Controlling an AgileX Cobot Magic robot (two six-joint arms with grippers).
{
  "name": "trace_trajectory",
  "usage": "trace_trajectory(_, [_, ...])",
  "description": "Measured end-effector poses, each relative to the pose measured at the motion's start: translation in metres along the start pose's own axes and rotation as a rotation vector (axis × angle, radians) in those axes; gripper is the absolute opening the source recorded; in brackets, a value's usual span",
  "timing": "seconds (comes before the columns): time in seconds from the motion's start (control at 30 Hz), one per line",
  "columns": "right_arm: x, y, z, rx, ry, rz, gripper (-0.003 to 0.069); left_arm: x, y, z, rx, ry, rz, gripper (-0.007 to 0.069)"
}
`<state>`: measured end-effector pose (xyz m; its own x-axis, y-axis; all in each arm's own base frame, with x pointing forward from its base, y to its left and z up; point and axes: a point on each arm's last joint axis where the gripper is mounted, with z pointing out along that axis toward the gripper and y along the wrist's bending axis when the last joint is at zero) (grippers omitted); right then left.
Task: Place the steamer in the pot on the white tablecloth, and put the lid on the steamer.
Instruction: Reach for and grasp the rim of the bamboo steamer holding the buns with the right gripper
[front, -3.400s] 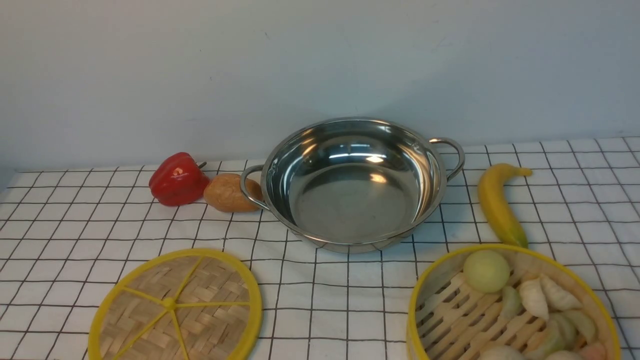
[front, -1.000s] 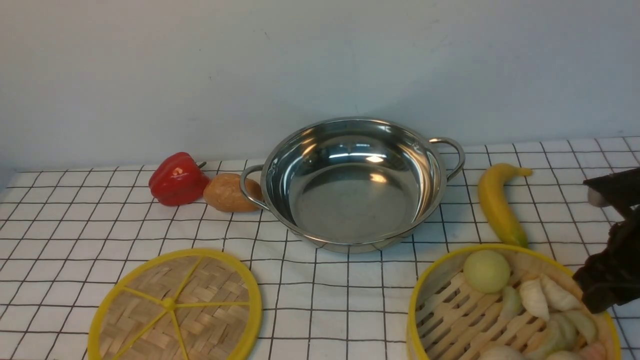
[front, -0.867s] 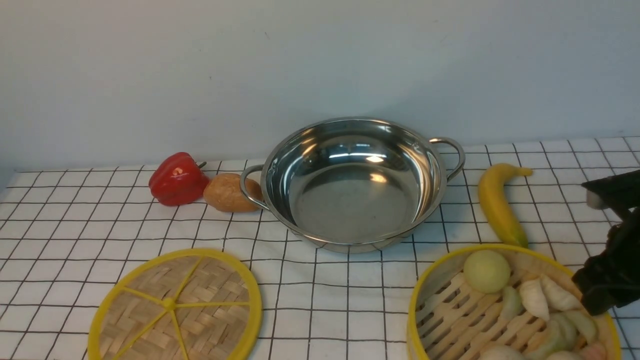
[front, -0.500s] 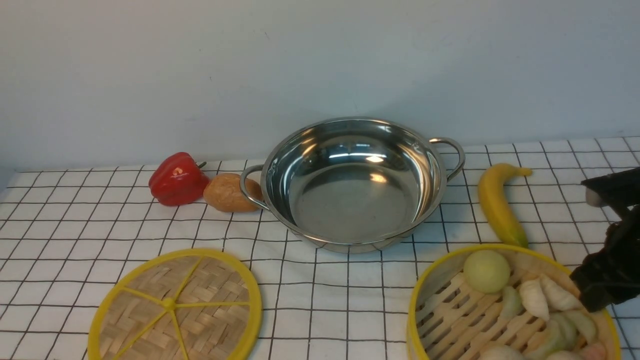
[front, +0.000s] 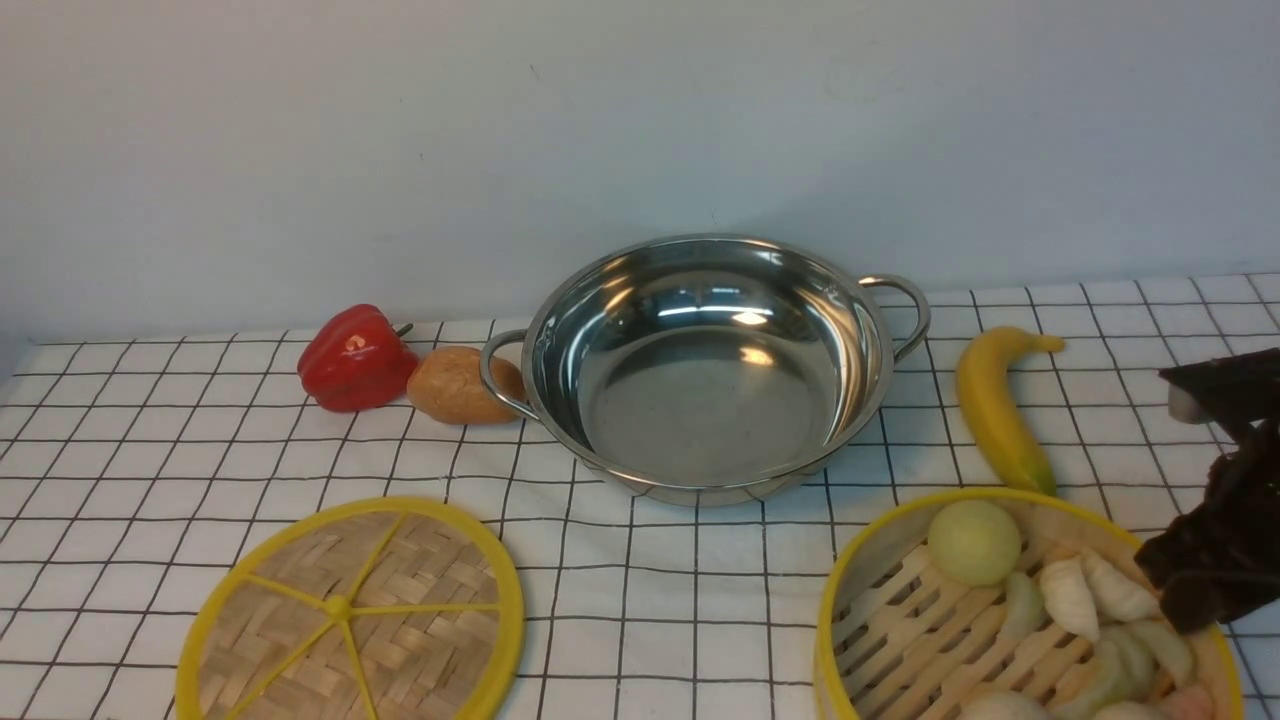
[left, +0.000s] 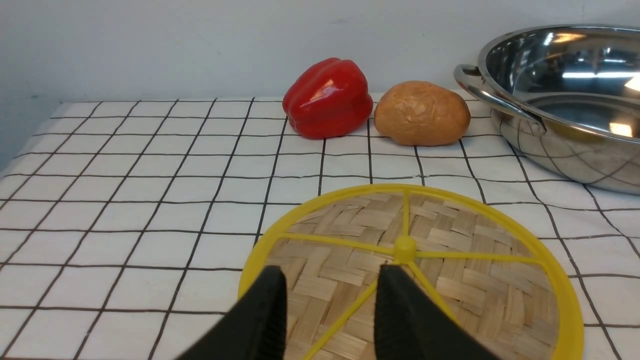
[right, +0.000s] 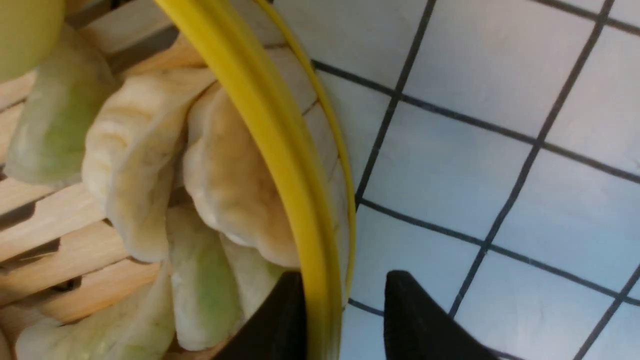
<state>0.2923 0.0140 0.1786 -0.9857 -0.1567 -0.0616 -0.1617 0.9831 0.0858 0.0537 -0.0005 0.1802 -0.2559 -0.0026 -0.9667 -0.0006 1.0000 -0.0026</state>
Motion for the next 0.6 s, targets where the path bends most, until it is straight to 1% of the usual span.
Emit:
trace_trajectory(0.07, [0.0004,0.0001,-0.0002,-0.001,0.006,0.003,0.0223,0.0000,0.0000,0.0000,0.000,0.000,0.000,0.0243])
trace_trajectory(0.13, [0.0018,0.0004,-0.0002,-0.004,0.020,0.010,0.0200,0.0000,0.0000,0.0000,0.000,0.000,0.000,0.0243])
trace_trajectory(0.23, [0.0033,0.0008,-0.0003,-0.008,0.038,0.016,0.0153,0.0000,0.0000,0.0000,0.000,0.000,0.000,0.0243])
trace_trajectory(0.27, [0.0043,0.0011,-0.0003,-0.012,0.049,0.022,0.0120,0.0000,0.0000,0.0000,0.000,0.000,0.000,0.0243])
trace_trajectory(0.3, [0.0045,0.0012,-0.0003,-0.012,0.051,0.030,0.0101,0.0000,0.0000,0.0000,0.000,0.000,0.000,0.0243])
trace_trajectory(0.6, [0.0052,0.0008,-0.0032,-0.010,0.091,0.016,0.0092,0.0000,0.0000,0.0000,0.000,0.000,0.000,0.0243])
